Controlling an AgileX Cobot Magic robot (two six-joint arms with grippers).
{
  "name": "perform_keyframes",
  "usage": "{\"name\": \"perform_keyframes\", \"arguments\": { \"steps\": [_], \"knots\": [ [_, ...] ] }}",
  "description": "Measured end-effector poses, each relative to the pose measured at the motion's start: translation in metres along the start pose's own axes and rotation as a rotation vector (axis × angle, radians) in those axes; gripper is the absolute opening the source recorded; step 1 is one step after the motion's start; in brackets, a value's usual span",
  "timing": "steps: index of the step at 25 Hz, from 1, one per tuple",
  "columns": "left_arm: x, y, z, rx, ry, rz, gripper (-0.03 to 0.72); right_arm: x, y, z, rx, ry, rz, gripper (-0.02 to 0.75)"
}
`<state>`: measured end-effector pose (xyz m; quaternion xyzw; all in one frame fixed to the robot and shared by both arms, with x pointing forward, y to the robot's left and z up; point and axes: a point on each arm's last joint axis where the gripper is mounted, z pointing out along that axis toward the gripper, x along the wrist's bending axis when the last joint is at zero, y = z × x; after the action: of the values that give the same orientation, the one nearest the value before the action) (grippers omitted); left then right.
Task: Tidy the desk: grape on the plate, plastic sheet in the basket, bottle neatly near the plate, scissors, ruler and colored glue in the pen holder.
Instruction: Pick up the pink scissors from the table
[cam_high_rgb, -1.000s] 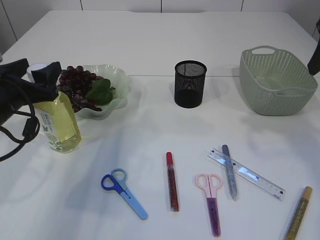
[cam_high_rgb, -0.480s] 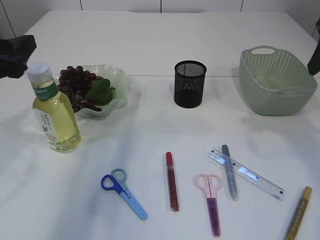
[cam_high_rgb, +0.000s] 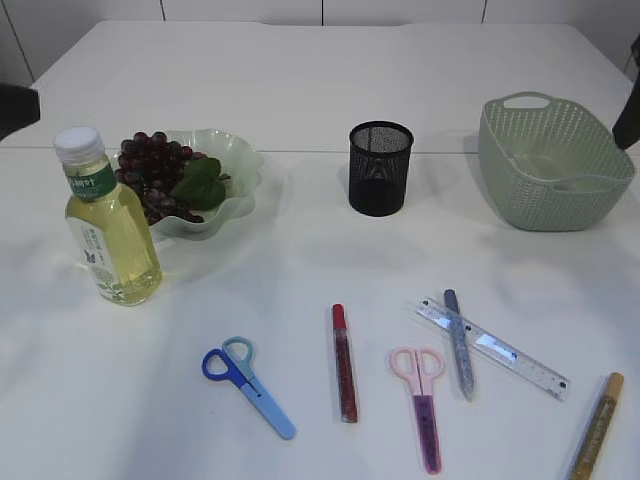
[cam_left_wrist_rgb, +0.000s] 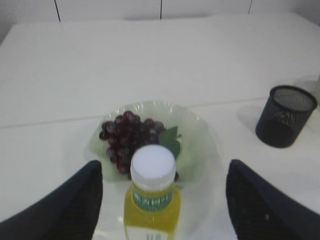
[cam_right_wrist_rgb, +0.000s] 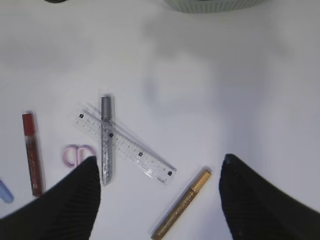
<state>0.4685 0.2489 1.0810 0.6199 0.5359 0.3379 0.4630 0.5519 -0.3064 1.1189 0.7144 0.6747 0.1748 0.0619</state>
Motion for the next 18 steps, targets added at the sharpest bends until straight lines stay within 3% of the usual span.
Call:
{"name": "perform_keyframes", "arguments": {
  "steps": [9,18],
  "knots": [
    [-0.008,-0.004,-0.019,0.474,-0.037,-0.08,0.559,0.007,0.0,0.0,-0.003,0.073,0.025,0.575],
    [-0.01,-0.028,-0.044,0.877,-0.005,-0.161,0.491,0.016,-0.015,0.019,0.081,0.084,0.004,0.575]
  ]
}}
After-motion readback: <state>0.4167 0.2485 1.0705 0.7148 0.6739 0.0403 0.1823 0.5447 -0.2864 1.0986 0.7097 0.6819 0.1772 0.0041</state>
